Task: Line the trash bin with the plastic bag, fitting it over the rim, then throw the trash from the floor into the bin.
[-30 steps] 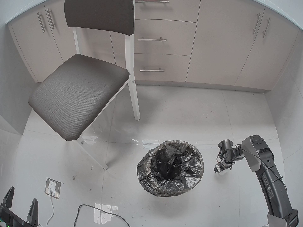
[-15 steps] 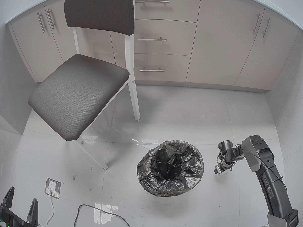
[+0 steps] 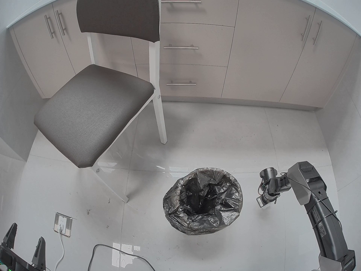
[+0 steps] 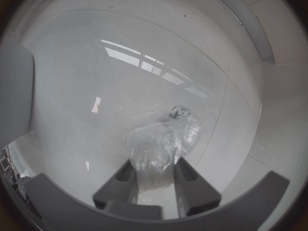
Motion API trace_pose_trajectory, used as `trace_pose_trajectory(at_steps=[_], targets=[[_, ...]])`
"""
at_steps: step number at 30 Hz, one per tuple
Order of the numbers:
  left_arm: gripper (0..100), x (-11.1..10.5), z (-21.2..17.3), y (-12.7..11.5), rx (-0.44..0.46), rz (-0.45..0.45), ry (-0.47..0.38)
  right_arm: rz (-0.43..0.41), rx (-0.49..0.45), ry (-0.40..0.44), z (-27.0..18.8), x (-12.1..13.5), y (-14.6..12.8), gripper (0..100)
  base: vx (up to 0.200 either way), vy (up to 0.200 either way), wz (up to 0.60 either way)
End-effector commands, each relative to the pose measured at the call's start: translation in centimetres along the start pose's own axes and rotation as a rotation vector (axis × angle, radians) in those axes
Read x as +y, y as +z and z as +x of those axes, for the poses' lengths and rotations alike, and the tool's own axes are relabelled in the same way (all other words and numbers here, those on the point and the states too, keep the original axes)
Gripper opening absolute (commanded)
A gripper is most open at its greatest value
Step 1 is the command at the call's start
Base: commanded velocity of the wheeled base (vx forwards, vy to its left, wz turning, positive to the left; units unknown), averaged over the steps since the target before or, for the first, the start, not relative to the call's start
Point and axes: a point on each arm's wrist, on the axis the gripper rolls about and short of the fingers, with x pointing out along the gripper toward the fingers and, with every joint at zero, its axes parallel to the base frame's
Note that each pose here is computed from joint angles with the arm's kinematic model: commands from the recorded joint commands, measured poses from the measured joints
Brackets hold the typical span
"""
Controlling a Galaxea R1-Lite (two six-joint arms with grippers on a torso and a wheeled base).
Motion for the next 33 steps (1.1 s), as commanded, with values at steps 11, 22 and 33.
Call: trace_pose_trajectory(at_steps=[11, 22, 33], targets=[[100, 0.0, 0.0, -0.4, -0.003, -0.002, 0.001, 0.015, -0.015, -0.005, -0.1, 0.1, 0.2, 0, 0.000, 0.000, 0.00], [100, 0.0, 0.0, -0.4, -0.003, -0.002, 0.001, 0.247, 0.059, 0.012, -1.6, -0.5, 0.4, 0, 0.000, 0.000, 0.00], [100, 0.0, 0.0, -0.4, -0.003, -0.003, 0.001, 0.655, 0.035, -0.071, -6.4, -3.4, 3.1, 0, 0.000, 0.000, 0.00]])
